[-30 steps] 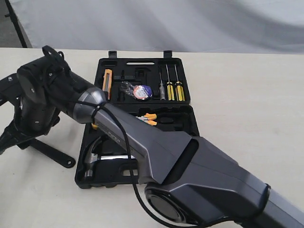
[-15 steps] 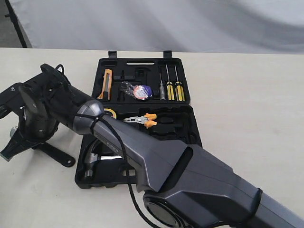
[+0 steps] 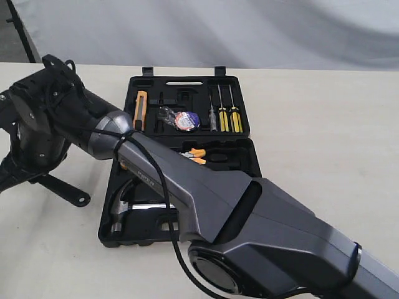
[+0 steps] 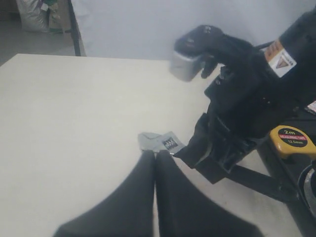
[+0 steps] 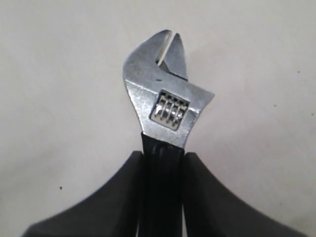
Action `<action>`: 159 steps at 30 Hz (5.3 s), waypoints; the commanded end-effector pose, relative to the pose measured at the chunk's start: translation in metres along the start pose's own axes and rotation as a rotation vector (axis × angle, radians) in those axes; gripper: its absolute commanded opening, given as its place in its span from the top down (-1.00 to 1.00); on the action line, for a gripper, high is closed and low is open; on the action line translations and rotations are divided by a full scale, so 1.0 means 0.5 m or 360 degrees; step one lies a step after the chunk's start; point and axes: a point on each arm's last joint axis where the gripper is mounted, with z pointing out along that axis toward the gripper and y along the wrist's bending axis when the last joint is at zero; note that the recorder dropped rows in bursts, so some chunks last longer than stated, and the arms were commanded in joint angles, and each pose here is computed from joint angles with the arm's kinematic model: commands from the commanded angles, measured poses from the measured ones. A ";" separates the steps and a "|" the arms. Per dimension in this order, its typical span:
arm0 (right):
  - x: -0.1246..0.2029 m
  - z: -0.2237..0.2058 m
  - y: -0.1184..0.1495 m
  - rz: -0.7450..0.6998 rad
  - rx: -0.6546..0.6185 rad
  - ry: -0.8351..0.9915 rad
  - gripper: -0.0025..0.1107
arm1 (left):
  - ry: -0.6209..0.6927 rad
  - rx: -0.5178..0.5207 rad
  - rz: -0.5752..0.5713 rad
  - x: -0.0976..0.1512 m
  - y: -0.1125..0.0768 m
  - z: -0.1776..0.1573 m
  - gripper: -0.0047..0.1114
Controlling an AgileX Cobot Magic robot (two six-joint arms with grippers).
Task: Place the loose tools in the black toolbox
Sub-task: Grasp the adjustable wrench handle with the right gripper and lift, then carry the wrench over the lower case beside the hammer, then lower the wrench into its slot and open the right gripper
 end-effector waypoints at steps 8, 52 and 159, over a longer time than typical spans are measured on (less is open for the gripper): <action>-0.057 -0.132 -0.034 0.0108 -0.0115 -0.0228 0.96 | -0.0011 0.0023 -0.0036 0.003 -0.001 -0.002 0.89; 0.289 -0.190 -0.241 -0.0037 0.0165 0.0546 0.96 | -0.0011 0.0023 -0.0036 0.003 -0.001 -0.002 0.89; 0.238 -0.264 -0.154 -0.0201 0.0200 0.0368 0.96 | -0.0011 0.0023 -0.0036 0.003 -0.001 -0.002 0.89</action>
